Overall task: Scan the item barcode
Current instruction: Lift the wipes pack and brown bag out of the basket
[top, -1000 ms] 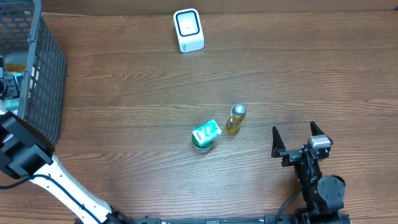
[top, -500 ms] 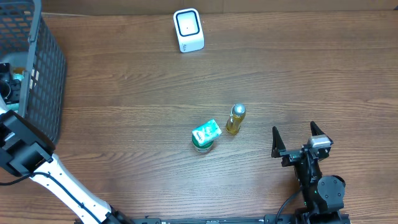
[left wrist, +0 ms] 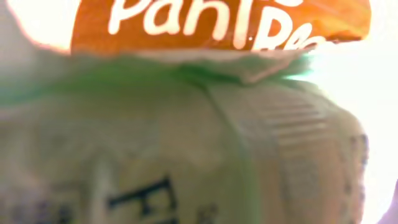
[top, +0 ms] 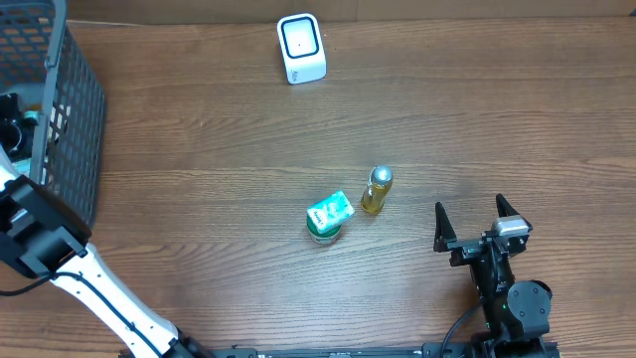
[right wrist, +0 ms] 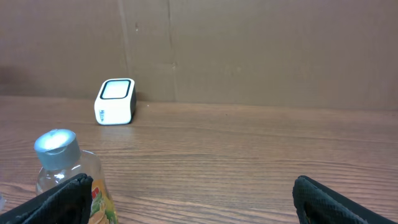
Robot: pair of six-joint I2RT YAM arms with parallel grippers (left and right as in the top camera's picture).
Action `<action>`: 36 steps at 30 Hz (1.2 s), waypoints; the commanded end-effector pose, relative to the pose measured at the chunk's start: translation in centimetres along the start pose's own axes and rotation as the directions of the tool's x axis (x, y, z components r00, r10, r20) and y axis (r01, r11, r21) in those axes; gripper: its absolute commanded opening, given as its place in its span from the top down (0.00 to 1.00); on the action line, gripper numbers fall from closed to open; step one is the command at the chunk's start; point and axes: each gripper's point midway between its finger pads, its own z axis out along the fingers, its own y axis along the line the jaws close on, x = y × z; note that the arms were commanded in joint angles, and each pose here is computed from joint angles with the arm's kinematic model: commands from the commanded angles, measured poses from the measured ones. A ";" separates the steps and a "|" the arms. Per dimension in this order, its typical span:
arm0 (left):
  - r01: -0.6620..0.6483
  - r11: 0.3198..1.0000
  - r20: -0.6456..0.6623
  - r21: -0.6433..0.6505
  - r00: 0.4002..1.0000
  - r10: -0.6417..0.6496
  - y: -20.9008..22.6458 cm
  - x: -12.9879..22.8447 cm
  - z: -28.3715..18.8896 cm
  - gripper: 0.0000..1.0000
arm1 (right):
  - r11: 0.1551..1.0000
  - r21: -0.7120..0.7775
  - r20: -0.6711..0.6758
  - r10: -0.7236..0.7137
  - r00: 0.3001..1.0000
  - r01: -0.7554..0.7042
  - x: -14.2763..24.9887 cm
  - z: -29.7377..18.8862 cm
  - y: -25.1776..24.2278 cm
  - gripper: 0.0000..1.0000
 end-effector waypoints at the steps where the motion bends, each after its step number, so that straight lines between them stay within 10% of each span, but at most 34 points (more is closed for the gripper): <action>1: 0.071 0.997 0.114 0.043 0.991 -0.075 -1.2 -2.9 -4.2 0.71 | 1.000 0.001 0.005 -0.001 1.000 0.001 0.1 0.0 0.0 0.00; 14: 0.284 0.956 0.458 0.077 0.841 -0.287 -1.2 -5.0 -25.0 0.71 | 1.000 0.001 0.005 -0.001 1.000 0.001 0.1 0.0 0.0 0.00; 24: 0.199 0.941 0.617 0.273 0.715 -0.330 -7.5 -1.0 -39.9 0.72 | 1.000 0.001 0.004 -0.001 1.000 0.001 0.2 0.0 0.0 0.00; 36: -0.084 0.969 0.358 0.232 0.934 -0.005 -21.6 7.9 -37.6 0.73 | 1.000 0.001 0.005 -0.001 1.000 0.001 0.1 0.0 0.0 0.00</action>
